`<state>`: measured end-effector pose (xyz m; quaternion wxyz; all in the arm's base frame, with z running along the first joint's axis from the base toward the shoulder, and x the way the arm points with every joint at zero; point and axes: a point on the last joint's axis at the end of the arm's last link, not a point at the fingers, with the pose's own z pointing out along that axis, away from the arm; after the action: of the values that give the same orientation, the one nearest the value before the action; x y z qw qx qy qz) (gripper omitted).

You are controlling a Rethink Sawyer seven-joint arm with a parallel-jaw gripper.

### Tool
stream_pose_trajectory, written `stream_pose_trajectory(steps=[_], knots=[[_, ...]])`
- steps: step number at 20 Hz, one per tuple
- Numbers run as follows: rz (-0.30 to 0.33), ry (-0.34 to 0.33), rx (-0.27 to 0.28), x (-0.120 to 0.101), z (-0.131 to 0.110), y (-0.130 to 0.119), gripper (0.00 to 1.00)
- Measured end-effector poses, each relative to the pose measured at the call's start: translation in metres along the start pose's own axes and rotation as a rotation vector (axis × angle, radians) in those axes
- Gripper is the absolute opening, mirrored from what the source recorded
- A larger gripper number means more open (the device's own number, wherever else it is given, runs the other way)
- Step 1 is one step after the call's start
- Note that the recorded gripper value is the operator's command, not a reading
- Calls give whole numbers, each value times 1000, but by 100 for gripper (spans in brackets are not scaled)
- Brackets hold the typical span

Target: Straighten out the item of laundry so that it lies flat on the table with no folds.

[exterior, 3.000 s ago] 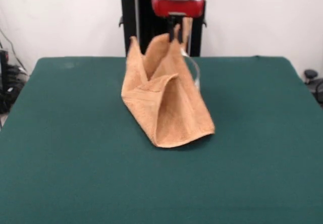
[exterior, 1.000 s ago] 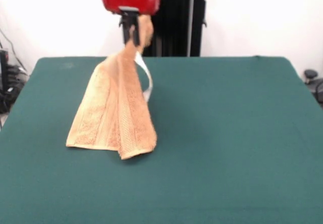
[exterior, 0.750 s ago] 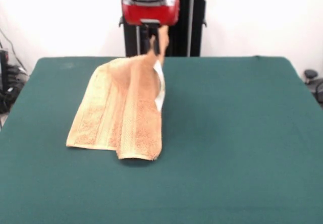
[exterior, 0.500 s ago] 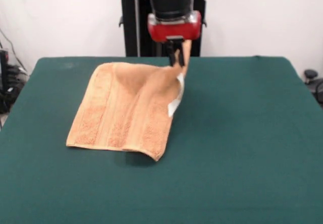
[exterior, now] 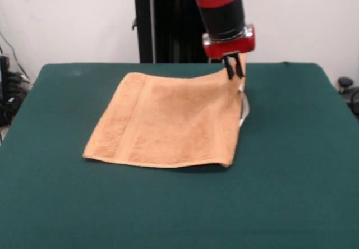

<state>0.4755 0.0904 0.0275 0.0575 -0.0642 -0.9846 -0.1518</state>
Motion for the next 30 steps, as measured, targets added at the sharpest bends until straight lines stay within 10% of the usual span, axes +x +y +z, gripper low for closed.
stream_pose_trajectory(steps=[15,22,23,30], knots=[[-37,71,-160,57,53,6,0],[-68,51,-151,64,62,1,0],[-94,39,-132,61,59,5,100],[-122,7,-105,52,49,7,100]])
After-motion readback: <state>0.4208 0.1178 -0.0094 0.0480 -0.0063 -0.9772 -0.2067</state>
